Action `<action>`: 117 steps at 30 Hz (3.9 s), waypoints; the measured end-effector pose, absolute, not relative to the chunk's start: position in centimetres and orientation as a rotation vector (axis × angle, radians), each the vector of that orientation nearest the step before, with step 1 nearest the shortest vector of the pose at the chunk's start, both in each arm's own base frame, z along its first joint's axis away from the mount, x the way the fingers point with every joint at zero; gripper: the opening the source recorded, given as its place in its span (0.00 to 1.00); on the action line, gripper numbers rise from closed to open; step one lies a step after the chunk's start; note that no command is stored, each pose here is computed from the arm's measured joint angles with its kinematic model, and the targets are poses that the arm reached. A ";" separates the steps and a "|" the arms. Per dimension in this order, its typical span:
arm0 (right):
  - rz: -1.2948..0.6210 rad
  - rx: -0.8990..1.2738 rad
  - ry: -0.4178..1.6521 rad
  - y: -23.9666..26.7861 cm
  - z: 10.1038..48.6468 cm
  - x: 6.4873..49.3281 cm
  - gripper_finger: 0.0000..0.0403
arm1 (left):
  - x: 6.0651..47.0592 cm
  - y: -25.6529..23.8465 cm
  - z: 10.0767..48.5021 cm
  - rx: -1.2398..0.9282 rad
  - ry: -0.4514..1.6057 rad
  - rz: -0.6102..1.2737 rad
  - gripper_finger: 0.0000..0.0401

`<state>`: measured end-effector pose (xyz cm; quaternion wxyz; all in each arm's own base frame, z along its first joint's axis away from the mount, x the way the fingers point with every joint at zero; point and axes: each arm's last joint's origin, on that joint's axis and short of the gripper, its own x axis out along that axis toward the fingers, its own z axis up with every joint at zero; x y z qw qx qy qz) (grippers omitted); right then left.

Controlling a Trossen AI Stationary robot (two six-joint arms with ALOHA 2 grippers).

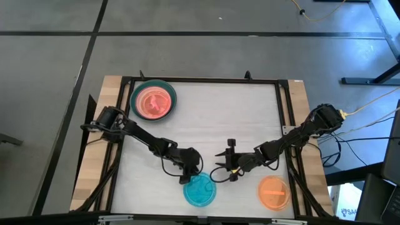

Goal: Stack plastic plates
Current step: Stack the light blue plate on top of the light pink plate, then stack the light orange plate on top of the light blue plate

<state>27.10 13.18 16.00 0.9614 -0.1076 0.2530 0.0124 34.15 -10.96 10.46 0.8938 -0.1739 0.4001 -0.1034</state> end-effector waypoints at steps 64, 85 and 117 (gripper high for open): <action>-0.064 -0.187 0.579 11.6 15.5 27.4 0.37 | 14.5 8.7 22.3 0.043 0.674 1.172 0.00; -0.064 -0.185 0.577 11.6 15.5 27.4 0.37 | 12.1 10.5 21.0 -0.182 0.817 1.175 0.25; 0.072 -0.138 0.910 14.6 20.5 25.8 0.37 | 19.0 -3.4 17.4 -0.227 0.182 0.097 0.36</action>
